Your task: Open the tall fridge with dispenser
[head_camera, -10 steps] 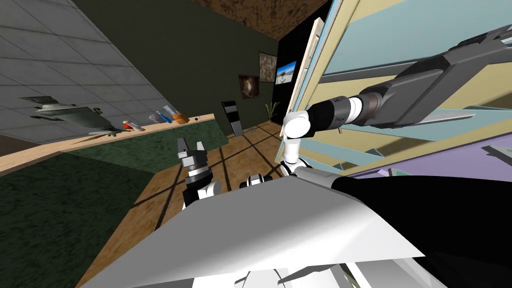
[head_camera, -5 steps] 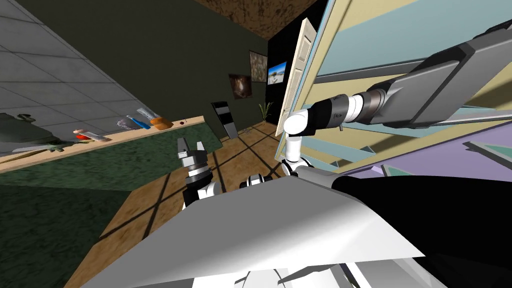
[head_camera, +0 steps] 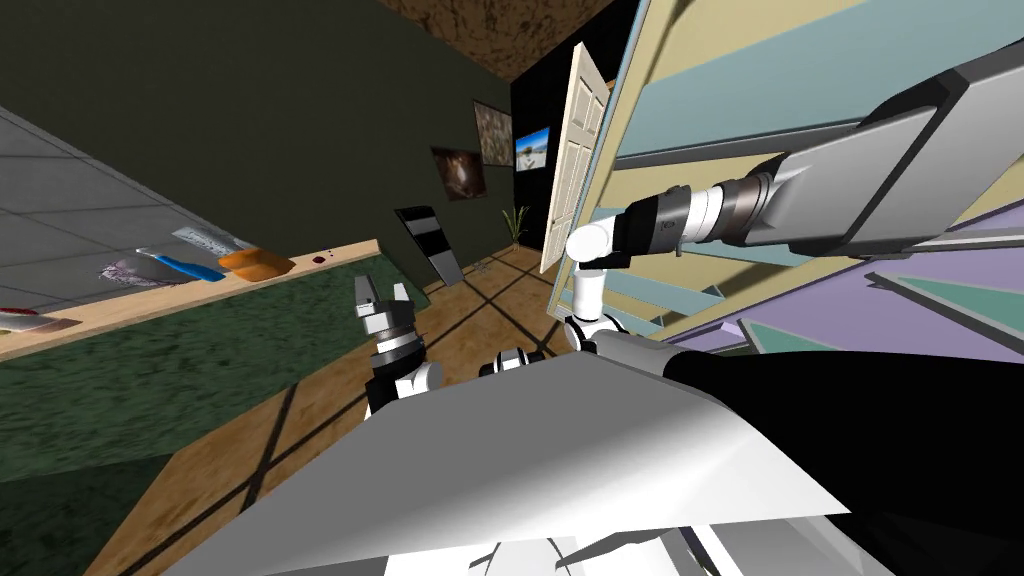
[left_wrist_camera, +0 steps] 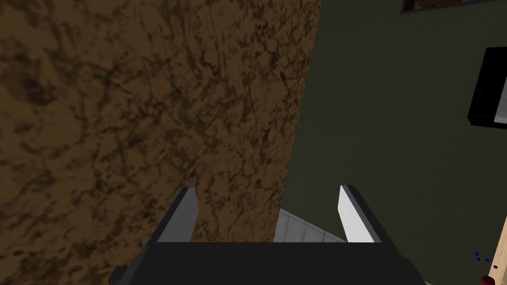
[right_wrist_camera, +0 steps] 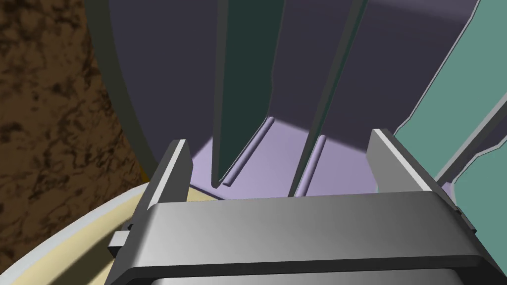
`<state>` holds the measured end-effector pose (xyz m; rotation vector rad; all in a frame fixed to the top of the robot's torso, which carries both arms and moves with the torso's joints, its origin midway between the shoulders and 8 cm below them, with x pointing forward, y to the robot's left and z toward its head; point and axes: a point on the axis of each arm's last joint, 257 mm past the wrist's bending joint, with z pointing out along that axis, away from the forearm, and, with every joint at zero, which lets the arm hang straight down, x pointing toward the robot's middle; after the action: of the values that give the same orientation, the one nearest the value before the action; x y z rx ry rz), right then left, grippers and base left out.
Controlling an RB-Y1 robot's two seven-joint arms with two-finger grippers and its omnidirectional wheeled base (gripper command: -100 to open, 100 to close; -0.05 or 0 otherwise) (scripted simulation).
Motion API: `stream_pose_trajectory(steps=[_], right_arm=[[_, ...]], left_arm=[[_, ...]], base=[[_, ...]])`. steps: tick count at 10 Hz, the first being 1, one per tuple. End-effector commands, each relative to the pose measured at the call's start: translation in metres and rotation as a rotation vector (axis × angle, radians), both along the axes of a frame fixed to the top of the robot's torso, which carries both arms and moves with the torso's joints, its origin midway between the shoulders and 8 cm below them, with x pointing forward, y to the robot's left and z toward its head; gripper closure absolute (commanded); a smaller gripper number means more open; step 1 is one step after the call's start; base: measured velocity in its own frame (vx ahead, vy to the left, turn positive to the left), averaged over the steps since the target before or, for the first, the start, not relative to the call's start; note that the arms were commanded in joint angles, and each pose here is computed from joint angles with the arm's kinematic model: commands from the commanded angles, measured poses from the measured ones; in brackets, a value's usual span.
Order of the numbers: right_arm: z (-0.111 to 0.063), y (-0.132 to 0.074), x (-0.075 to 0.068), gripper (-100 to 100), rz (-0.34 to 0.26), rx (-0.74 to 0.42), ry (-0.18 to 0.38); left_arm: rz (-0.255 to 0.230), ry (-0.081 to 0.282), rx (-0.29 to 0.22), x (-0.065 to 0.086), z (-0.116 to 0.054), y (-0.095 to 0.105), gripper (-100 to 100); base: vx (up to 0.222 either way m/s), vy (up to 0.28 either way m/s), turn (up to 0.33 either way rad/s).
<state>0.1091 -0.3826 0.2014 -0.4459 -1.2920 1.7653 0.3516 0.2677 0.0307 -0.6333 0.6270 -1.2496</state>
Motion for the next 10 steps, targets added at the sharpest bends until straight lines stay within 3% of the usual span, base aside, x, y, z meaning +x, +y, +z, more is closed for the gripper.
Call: stream_pose_trajectory(steps=[1, 2, 5, 6, 7, 10], right_arm=[[0.004, 0.009, -0.008, -100, -0.118, 0.017, 0.031], [0.004, 0.012, -0.009, -100, -0.128, 0.014, 0.030], [0.009, 0.024, -0.015, -100, -0.276, 0.043, 0.068], [0.009, 0.028, -0.016, -100, -0.289, 0.038, 0.067], [0.011, 0.032, -0.018, -100, -0.356, 0.057, 0.086], [0.014, 0.044, -0.021, -100, -0.448, 0.067, 0.102]], left_arm=[[0.000, 0.000, 0.000, 0.000, 0.000, 0.000, 0], [0.000, 0.000, 0.000, 0.000, 0.000, 0.000, 0], [0.000, 0.000, 0.000, 0.000, 0.000, 0.000, 0], [0.000, 0.000, 0.000, 0.000, 0.000, 0.000, 0], [0.000, 0.000, 0.000, 0.000, 0.000, 0.000, 0], [0.000, 0.000, 0.000, 0.000, 0.000, 0.000, 0]], base=[[0.167, 0.035, -0.266], [0.136, 0.018, -0.172], [0.163, 0.005, -0.217], [0.150, 0.015, -0.200], [0.174, 0.002, -0.337], [0.142, 0.016, -0.175]])
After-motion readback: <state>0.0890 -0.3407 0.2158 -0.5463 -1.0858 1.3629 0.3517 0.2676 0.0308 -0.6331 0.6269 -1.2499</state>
